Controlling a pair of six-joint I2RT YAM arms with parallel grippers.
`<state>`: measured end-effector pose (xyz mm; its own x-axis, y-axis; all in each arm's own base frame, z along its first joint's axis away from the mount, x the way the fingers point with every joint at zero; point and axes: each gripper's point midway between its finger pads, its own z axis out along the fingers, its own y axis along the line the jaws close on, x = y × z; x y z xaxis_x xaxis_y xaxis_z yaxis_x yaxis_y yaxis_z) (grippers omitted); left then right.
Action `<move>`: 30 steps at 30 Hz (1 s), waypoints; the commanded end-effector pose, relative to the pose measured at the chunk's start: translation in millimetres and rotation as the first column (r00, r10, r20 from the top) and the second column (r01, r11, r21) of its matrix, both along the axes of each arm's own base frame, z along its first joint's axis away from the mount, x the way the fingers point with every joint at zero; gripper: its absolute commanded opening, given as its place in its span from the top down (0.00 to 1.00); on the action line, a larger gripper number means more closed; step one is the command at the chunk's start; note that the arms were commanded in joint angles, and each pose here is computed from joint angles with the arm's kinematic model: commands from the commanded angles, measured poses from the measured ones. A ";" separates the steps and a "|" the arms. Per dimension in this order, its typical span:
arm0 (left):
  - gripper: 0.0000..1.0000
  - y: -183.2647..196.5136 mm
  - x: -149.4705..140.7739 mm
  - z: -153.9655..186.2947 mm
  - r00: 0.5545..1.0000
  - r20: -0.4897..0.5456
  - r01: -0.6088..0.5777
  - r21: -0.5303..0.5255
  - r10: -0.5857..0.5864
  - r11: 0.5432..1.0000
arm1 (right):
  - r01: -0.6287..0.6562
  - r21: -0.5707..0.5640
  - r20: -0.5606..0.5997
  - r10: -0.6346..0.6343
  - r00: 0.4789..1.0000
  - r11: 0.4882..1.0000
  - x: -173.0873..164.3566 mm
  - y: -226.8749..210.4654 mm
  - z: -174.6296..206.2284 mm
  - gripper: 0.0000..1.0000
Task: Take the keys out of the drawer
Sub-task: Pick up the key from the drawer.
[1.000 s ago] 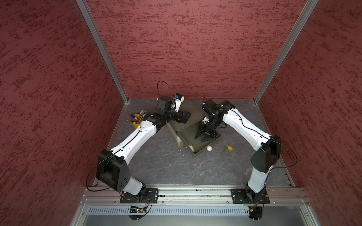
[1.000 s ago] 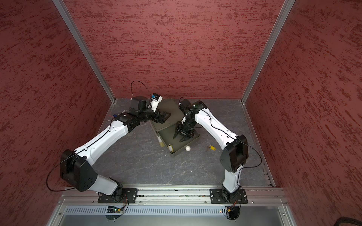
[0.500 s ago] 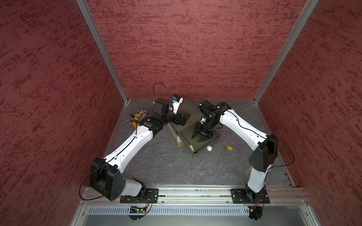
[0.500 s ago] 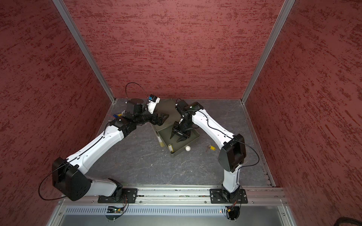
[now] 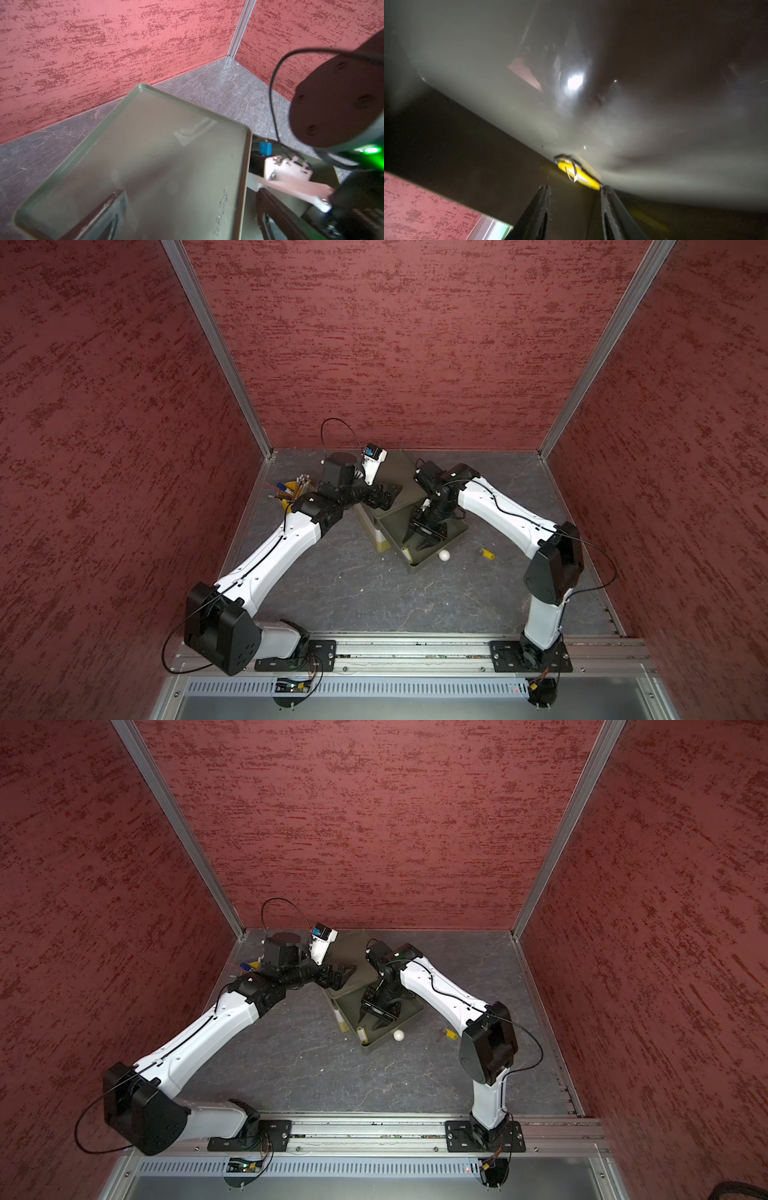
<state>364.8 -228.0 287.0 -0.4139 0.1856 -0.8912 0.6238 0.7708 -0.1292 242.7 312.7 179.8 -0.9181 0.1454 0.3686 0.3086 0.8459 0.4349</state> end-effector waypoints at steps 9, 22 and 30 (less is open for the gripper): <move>0.00 0.0 -10.5 5.6 0.999 0.027 0.036 0.006 -0.036 0.999 | 0.033 0.000 0.039 -0.033 0.999 0.999 6.7 10.7 -9.3 0.60; 0.00 2.8 -19.5 3.5 0.999 0.023 0.036 -0.002 -0.036 0.999 | 0.034 -0.032 0.047 -0.032 0.998 0.999 -2.4 6.4 -11.1 0.80; 0.00 2.4 -21.8 7.0 0.999 0.025 0.034 -0.014 -0.034 0.999 | 0.037 -0.034 0.058 -0.035 0.998 0.999 -4.7 2.6 -7.6 1.00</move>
